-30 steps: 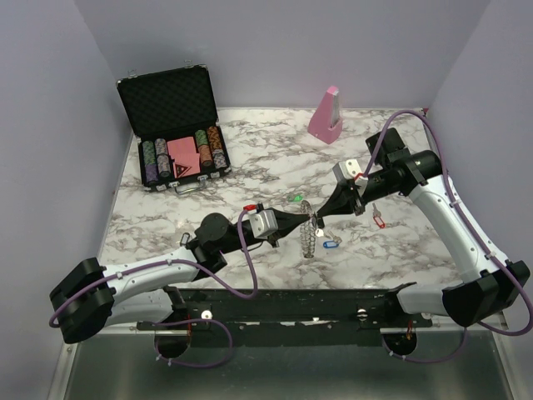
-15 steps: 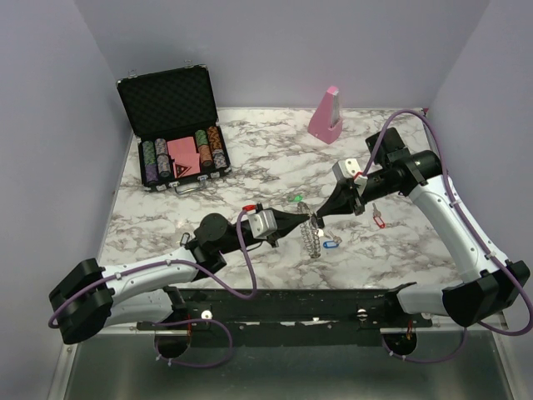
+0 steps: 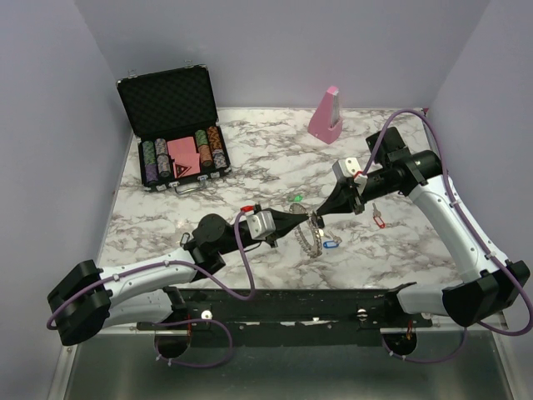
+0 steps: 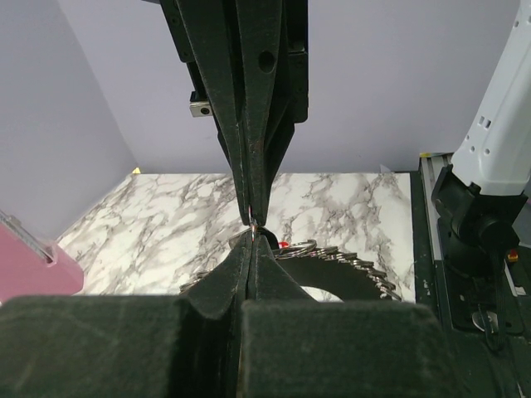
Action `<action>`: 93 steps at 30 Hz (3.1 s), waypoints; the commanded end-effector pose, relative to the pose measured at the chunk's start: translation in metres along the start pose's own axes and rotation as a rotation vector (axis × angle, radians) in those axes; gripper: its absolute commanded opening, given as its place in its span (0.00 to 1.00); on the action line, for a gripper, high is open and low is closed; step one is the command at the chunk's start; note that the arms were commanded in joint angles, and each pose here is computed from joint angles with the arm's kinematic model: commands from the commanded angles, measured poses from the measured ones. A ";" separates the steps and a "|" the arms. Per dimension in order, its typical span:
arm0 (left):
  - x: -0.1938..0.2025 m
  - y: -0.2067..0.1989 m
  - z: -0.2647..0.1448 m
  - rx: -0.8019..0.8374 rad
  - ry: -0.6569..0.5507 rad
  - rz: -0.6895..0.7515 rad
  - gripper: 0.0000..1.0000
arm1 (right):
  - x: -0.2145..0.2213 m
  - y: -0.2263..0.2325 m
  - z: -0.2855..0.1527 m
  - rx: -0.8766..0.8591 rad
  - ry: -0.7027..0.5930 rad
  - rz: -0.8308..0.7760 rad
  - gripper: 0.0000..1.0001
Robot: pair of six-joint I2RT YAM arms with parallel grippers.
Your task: Put the keys on the keyring
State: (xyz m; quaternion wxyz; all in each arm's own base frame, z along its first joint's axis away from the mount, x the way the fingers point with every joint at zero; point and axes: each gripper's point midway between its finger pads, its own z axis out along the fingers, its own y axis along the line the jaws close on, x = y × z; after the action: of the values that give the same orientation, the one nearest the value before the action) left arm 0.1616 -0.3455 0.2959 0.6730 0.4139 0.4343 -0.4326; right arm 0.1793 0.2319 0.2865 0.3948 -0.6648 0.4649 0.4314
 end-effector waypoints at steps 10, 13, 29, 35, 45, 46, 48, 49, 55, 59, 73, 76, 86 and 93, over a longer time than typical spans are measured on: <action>-0.010 0.001 0.004 -0.005 -0.042 0.012 0.00 | -0.009 0.002 0.000 -0.001 -0.025 -0.012 0.00; -0.011 0.001 0.005 -0.004 -0.044 0.010 0.00 | -0.008 0.002 0.001 -0.005 -0.030 -0.004 0.01; -0.008 0.004 -0.002 -0.025 -0.030 0.035 0.00 | -0.009 0.000 0.001 0.002 -0.027 0.001 0.00; -0.007 0.004 -0.003 -0.027 -0.019 0.041 0.00 | -0.010 0.001 0.001 -0.001 -0.032 0.009 0.00; -0.009 0.005 0.000 -0.024 -0.024 0.041 0.00 | -0.011 0.001 0.002 -0.004 -0.042 0.020 0.00; -0.009 0.004 0.000 -0.023 -0.024 0.041 0.00 | -0.011 0.001 0.002 -0.004 -0.044 0.020 0.00; -0.010 0.004 0.001 -0.018 -0.027 0.040 0.00 | -0.010 0.001 0.002 -0.004 -0.045 0.026 0.00; -0.009 0.004 0.002 -0.020 -0.026 0.038 0.00 | -0.011 0.001 0.002 -0.006 -0.047 0.023 0.00; -0.009 0.003 0.003 -0.012 -0.033 0.029 0.00 | -0.011 0.001 0.003 -0.008 -0.051 0.027 0.00; -0.010 0.003 0.004 -0.011 -0.036 0.029 0.00 | -0.011 0.001 0.003 -0.009 -0.053 0.030 0.00; -0.009 0.003 0.003 -0.014 -0.034 0.024 0.00 | -0.010 0.001 0.004 -0.010 -0.055 0.038 0.00; -0.010 0.002 0.004 -0.010 -0.040 0.016 0.00 | -0.010 0.001 0.003 -0.009 -0.055 0.038 0.00; -0.012 0.001 0.005 -0.005 -0.054 0.002 0.00 | -0.008 0.001 0.004 -0.011 -0.058 0.043 0.00; -0.014 0.000 0.006 -0.002 -0.062 -0.014 0.00 | -0.006 0.002 0.004 -0.010 -0.053 0.042 0.00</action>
State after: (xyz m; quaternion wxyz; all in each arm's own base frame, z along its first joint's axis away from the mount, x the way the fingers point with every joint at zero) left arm 0.1652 -0.3470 0.2897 0.6690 0.4101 0.4460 -0.4305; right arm 0.1817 0.2344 0.2884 0.3928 -0.6500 0.4770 0.4424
